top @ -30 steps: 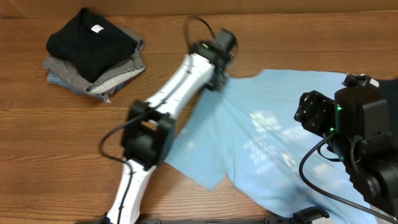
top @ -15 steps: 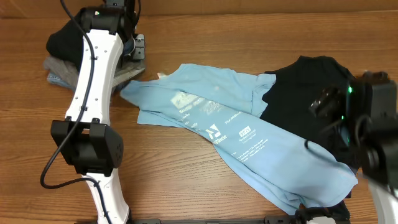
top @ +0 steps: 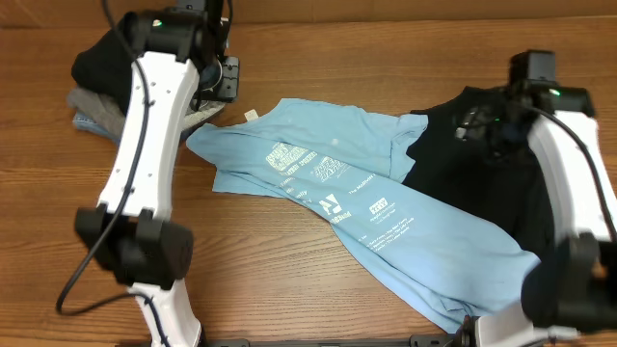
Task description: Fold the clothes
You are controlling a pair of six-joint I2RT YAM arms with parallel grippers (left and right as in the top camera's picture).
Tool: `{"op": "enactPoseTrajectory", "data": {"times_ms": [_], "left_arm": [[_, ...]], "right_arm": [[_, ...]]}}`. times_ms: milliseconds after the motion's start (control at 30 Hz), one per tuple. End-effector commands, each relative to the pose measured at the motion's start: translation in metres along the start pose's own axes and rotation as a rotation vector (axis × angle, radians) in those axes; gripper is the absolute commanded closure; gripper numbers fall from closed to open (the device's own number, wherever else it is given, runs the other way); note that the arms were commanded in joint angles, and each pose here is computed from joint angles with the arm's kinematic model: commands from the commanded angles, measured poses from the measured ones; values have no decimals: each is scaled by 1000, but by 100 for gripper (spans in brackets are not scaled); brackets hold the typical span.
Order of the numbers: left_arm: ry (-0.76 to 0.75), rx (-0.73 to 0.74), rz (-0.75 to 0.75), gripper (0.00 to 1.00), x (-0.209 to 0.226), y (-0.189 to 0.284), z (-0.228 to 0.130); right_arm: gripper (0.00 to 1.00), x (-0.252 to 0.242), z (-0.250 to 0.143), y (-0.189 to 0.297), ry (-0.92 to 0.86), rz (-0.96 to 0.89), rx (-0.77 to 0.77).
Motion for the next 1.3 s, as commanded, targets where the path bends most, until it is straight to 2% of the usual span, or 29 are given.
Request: {"op": "enactPoseTrajectory", "data": {"times_ms": [0,100,133,300,367,467,633,700,733,800,967,1000,1133,1167,1200,1233,1267], "left_arm": [[-23,-146,-84,46,-15,60,5],[-40,-163,-145,42,-27,67,5],[-53,-159,-162,41,-32,66,4],[-86,-105,-207,39,-51,49,1],[-121,-76,-228,39,-63,38,-2],[-161,-15,-246,39,-81,16,-6],[-217,133,-271,44,-113,-37,-23],[-236,205,-277,61,-124,-62,-33],[-241,233,-279,67,-127,-71,-36],[-256,295,-283,70,-136,-94,-46],[-274,391,-285,70,-147,-133,-62],[-274,411,-285,70,-148,-142,-65],[-274,423,-284,70,-149,-148,-68],[-274,422,-284,70,-149,-148,-68],[-275,422,-283,69,-149,-148,-68],[-275,423,-281,69,-148,-148,-68],[-274,425,-281,69,-148,-148,-68]], "right_arm": [[26,9,-6,-34,35,42,107],[26,3,-11,-65,18,5,167],[23,1,-12,-72,15,-4,182],[22,-7,-20,-101,-31,-48,241],[26,-14,-22,-110,-69,-79,243],[43,-26,-26,-119,-122,-131,224],[84,-53,-17,-123,-197,-269,135],[96,-73,-2,-119,-261,-351,53],[96,-82,5,-116,-286,-382,18],[96,-111,34,-102,-374,-449,-77],[96,-177,101,-43,-561,-475,-189],[96,-201,125,-15,-619,-462,-236],[96,-254,165,50,-781,-407,-361],[87,-259,171,61,-805,-367,-374],[66,-260,178,72,-799,-297,-375],[49,-259,183,80,-786,-227,-373],[43,-258,186,87,-786,-181,-370]]}}
Point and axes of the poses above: each gripper's point midway between its finger pads, its own y axis back along the fingers, its own x axis along the line the jaws close on, z = x × y, the point moved 1 cm from there along y, back along the fingers, and after that the axes turned 10 degrees about -y, right-handed, at the moved point
